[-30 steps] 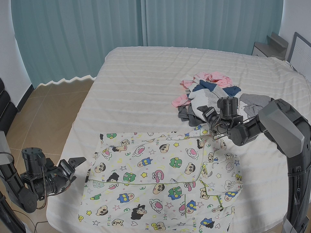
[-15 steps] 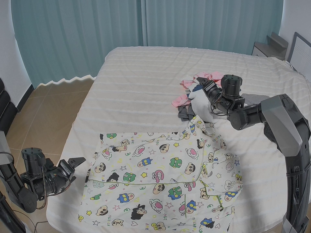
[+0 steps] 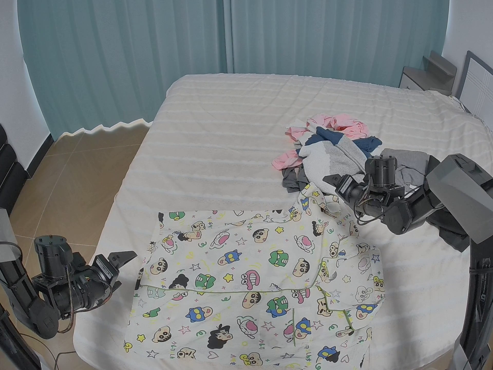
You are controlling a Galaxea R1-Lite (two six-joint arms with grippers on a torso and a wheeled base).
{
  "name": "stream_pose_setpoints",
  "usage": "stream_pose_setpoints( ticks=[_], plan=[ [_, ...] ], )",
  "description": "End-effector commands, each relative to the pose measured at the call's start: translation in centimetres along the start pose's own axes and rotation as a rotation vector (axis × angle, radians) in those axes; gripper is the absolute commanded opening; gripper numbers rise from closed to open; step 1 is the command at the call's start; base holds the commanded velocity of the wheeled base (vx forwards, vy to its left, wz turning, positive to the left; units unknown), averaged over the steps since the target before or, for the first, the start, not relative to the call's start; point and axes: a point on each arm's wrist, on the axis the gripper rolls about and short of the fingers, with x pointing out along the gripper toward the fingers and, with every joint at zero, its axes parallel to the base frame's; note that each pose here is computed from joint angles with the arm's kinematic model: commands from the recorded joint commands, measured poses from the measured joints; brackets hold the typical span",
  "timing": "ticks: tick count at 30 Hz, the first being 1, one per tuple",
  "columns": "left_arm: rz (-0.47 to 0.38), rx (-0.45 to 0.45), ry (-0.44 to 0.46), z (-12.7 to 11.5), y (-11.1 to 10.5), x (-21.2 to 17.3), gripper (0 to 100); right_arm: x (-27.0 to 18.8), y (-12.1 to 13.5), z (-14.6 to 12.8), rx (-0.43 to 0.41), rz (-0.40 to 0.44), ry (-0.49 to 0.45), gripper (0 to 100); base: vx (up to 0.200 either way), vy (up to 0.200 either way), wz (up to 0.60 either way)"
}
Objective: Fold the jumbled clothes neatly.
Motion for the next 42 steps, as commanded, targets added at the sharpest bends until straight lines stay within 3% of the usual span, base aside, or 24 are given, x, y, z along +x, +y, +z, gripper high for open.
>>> stream_pose_setpoints(
  ticks=[1, 7, 15, 18, 24, 29, 42],
  plan=[
    [0.001, 0.000, 0.006, -0.1, 0.0, 0.0, 100, -1.0, -1.2, -0.5, 0.033, -0.032, 0.034, 100, 0.000, 0.000, 0.00],
    [0.007, -0.001, 0.012, -0.2, 0.1, 0.0, 100, 1.4, -1.6, -3.2, 0.131, -0.045, 0.082, 100, 0.000, 0.000, 0.00],
    [0.009, -0.001, 0.013, -0.3, 0.2, 0.0, 100, 4.0, -3.0, -5.2, 0.132, -0.077, 0.104, 100, 0.000, 0.000, 0.00],
    [0.018, -0.004, 0.020, -0.3, 0.3, 0.1, 100, 5.3, -3.2, -5.2, 0.125, -0.080, 0.068, 100, 0.000, 0.000, 0.00],
    [0.020, -0.004, 0.021, -0.4, 0.4, 0.1, 100, 7.4, -2.0, -3.2, 0.130, -0.030, -0.049, 100, 0.000, 0.000, 0.00],
    [0.020, -0.004, 0.021, -0.4, 0.4, 0.1, 100, 7.9, -0.8, -1.7, 0.114, 0.016, -0.093, 100, 0.000, 0.000, 0.00],
    [0.024, -0.004, 0.024, -0.4, 0.5, 0.1, 100, 7.5, 4.0, 5.2, 0.104, 0.122, -0.306, 100, 0.000, 0.000, 0.00]
  ],
)
